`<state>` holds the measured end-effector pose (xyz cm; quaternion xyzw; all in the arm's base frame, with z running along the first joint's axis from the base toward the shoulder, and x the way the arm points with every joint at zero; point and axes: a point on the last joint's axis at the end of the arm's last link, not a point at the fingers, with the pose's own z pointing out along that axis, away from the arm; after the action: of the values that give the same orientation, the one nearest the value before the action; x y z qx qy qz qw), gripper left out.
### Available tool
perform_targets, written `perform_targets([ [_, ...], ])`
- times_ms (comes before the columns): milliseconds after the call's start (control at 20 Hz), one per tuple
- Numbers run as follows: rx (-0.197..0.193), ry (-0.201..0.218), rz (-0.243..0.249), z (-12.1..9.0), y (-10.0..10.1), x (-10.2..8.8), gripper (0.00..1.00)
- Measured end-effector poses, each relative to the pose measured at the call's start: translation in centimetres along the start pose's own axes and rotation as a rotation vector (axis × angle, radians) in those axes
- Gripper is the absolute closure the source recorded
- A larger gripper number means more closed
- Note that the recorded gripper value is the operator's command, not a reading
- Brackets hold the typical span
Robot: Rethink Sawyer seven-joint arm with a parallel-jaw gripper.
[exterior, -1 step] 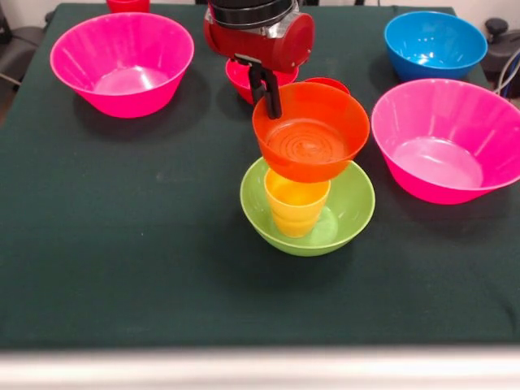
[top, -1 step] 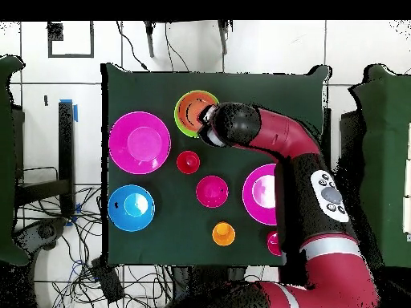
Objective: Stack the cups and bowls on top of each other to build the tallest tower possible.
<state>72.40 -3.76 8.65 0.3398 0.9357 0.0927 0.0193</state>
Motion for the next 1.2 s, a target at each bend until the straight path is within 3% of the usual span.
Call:
perform_targets([
  [700,0.007,-0.009,-0.007,-0.1,-1.0,-0.6,1.0],
  [1200,-0.014,-0.061,-0.015,-1.2,0.6,-2.6,1.0],
])
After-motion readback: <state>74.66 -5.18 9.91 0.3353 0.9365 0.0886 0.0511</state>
